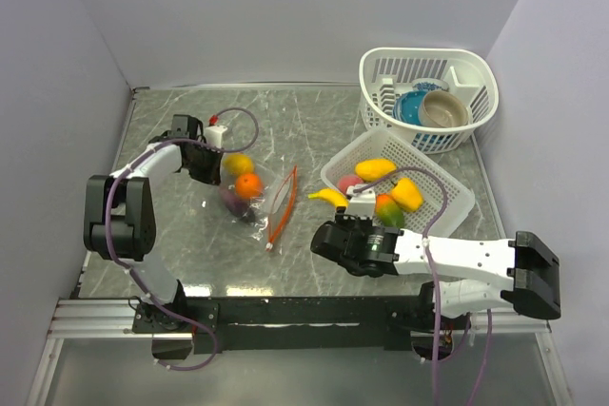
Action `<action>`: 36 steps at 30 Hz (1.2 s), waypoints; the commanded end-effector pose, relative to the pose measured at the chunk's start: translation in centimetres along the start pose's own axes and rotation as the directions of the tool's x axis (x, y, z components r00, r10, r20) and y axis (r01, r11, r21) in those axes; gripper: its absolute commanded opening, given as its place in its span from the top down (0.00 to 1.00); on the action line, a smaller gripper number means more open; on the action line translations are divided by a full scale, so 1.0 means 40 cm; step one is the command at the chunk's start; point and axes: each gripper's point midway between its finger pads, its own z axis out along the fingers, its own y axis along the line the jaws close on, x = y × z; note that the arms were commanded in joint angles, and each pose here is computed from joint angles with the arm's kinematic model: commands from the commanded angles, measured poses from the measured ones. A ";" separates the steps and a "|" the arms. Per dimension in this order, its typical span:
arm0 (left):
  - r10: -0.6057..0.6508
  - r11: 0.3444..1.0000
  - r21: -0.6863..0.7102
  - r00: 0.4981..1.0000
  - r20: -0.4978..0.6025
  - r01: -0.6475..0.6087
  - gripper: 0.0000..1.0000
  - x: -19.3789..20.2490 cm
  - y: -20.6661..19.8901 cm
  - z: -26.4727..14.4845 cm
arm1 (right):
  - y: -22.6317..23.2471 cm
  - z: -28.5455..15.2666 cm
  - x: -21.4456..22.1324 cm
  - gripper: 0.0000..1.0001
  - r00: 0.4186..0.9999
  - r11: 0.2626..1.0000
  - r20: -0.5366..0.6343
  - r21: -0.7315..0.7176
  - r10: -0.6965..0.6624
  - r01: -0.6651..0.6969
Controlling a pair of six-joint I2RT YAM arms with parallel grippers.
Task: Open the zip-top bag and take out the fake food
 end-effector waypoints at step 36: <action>0.154 0.988 -0.011 0.986 0.060 -0.153 0.99 -0.054 -0.120 -0.128 | -0.025 0.265 -0.153 0.05 0.999 0.982 0.018 0.187 0.028 -0.031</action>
